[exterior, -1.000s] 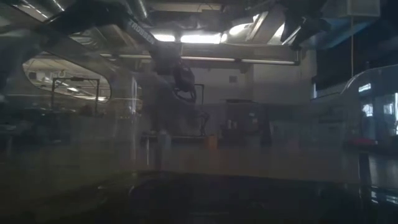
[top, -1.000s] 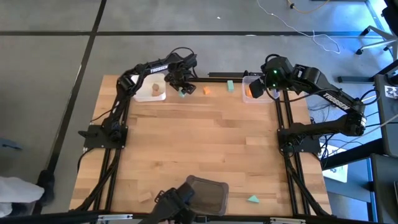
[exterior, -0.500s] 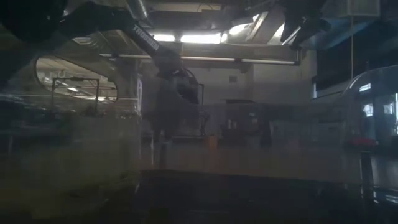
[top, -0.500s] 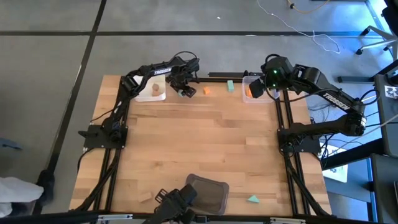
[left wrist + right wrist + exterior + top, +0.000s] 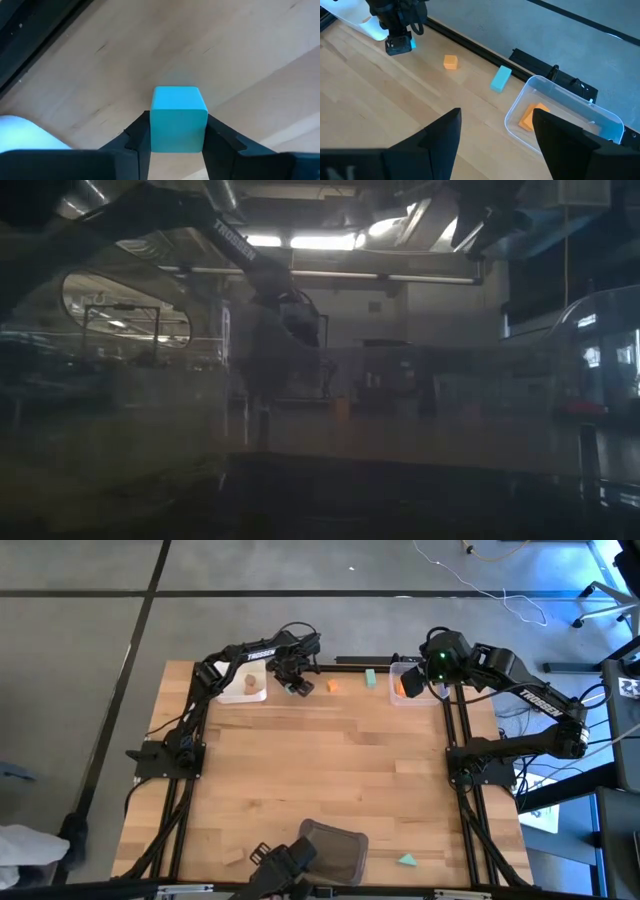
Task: Sort & place blocks by color
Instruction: Put the top right blue block into the black bin, then put the top blue block into the black bin
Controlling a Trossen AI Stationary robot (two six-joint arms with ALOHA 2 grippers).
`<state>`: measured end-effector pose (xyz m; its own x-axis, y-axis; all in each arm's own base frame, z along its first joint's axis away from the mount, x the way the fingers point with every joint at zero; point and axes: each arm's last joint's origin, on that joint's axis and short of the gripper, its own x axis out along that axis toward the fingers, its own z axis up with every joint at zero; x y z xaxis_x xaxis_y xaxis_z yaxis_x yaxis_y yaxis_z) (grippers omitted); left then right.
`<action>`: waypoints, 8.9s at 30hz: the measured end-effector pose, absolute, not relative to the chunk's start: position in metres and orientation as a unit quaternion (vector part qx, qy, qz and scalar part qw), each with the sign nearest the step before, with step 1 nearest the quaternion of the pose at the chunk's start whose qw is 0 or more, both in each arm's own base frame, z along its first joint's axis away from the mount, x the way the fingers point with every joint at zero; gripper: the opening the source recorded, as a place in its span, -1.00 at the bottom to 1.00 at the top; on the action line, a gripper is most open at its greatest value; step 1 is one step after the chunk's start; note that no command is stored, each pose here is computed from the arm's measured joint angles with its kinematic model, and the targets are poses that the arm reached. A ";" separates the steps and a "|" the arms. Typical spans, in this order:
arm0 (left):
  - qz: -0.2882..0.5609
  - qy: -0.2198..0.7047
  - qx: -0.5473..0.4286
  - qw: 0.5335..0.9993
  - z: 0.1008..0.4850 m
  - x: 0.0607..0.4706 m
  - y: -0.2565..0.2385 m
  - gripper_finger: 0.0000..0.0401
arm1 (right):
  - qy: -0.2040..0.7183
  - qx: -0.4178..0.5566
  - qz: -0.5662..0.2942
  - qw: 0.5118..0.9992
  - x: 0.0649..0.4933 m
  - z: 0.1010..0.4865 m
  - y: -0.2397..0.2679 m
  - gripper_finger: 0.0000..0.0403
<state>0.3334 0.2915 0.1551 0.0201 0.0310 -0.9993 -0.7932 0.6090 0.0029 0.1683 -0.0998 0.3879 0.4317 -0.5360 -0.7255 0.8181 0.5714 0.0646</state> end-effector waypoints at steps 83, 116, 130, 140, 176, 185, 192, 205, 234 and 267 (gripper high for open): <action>-0.236 0.362 -0.308 0.847 0.346 0.435 0.148 -0.39 | 0.342 -0.227 0.077 0.909 0.275 0.364 -0.044 -0.19; -0.189 0.360 -0.307 0.861 0.343 0.417 0.188 -0.11 | 0.355 -0.252 0.031 0.900 0.277 0.364 -0.045 -0.32; -0.088 0.403 -0.267 0.871 0.336 0.396 0.220 -0.11 | 0.372 -0.193 0.052 0.907 0.274 0.360 -0.026 -0.33; 0.030 0.487 -0.129 0.863 0.358 0.363 0.218 -0.11 | 0.414 -0.074 0.056 0.905 0.269 0.354 0.016 -0.33; 0.034 0.425 -0.005 0.905 0.468 0.274 0.140 -0.10 | 0.519 0.187 0.154 0.820 0.346 0.230 0.178 -0.33; 0.035 0.424 -0.006 0.905 0.468 0.275 0.140 -0.10 | 0.527 0.159 0.163 0.819 0.352 0.213 0.180 -0.33; 0.036 0.424 -0.008 0.905 0.468 0.275 0.140 -0.10 | 0.524 0.165 0.155 0.821 0.353 0.213 0.180 -0.29; 0.036 0.424 -0.009 0.905 0.468 0.275 0.140 -0.10 | 0.516 0.177 0.131 0.828 0.355 0.214 0.180 -0.14; 0.133 0.475 -0.055 0.868 0.463 0.267 0.142 -0.10 | 0.590 0.302 -0.103 0.742 0.347 0.231 0.070 -0.64; 0.148 0.469 -0.075 0.867 0.464 0.262 0.148 -0.10 | 0.566 0.352 -0.326 0.670 0.298 0.227 -0.158 -0.08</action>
<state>0.2618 0.1485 0.4638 0.5154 0.1870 -0.8363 -0.3270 0.9450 0.0098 0.2979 -0.1583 0.2267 0.1471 -0.0392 -0.9883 0.8362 0.5386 0.1031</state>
